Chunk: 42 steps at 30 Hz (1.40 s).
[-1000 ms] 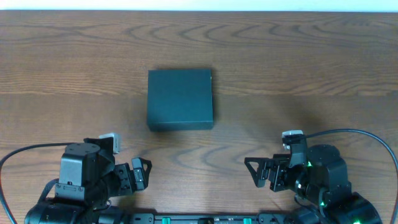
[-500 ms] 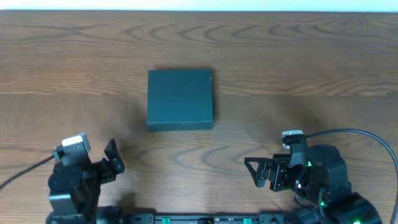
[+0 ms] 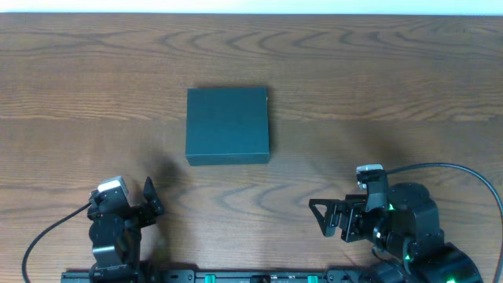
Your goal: Pack container
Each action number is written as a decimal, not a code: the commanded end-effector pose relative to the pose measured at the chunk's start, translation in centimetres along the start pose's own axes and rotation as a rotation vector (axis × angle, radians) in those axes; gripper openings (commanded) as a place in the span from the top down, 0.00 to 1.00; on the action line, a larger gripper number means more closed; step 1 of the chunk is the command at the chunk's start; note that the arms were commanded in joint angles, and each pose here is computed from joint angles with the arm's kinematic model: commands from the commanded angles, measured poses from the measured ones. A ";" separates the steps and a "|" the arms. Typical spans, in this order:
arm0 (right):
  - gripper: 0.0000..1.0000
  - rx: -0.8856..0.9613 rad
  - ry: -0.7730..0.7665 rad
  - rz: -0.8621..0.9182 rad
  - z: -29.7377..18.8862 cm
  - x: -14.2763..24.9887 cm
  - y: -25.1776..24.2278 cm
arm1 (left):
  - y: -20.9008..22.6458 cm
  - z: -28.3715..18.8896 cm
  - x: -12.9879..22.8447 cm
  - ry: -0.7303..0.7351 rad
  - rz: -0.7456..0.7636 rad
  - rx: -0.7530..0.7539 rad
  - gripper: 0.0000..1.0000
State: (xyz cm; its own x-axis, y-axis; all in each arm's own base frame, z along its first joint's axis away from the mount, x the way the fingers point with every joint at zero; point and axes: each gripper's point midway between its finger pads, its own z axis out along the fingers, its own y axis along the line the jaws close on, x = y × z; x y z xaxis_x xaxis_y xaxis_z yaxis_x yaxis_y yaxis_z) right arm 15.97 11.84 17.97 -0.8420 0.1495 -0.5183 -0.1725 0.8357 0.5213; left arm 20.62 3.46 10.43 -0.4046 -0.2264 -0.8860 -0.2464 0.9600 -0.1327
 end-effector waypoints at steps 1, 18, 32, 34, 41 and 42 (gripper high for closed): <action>0.01 -0.004 -0.013 -0.004 -0.3 -0.3 0.2 | 0.5 0.4 0.4 -0.004 0.015 -0.022 0.05; 0.01 -0.004 -0.013 -0.004 -0.3 -0.3 0.2 | 0.5 0.4 0.4 -0.002 0.030 -0.022 0.05; 0.01 -0.004 -0.013 -0.004 -0.3 -0.3 0.2 | 0.5 0.4 0.4 -0.002 0.030 -0.022 0.05; 0.01 0.027 -0.029 -0.037 -0.3 -0.6 -0.4 | 0.5 0.4 0.4 -0.002 0.030 -0.022 0.05; 0.01 0.226 -0.241 -0.248 -1.6 -2.4 -4.2 | 0.5 0.4 0.4 -0.002 0.030 -0.022 0.05; 0.01 0.221 -0.266 -0.293 -1.4 -2.3 -4.3 | 0.5 0.4 0.4 -0.002 0.030 -0.022 0.05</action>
State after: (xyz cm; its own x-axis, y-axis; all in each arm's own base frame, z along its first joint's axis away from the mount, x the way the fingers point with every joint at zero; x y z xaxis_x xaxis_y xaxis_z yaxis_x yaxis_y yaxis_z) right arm 17.65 8.58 18.84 -0.6748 0.1007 -0.7311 -0.2145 0.9211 0.3249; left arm 20.74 3.47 10.28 -0.4049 -0.2130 -0.8892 -0.2405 0.9631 -0.1212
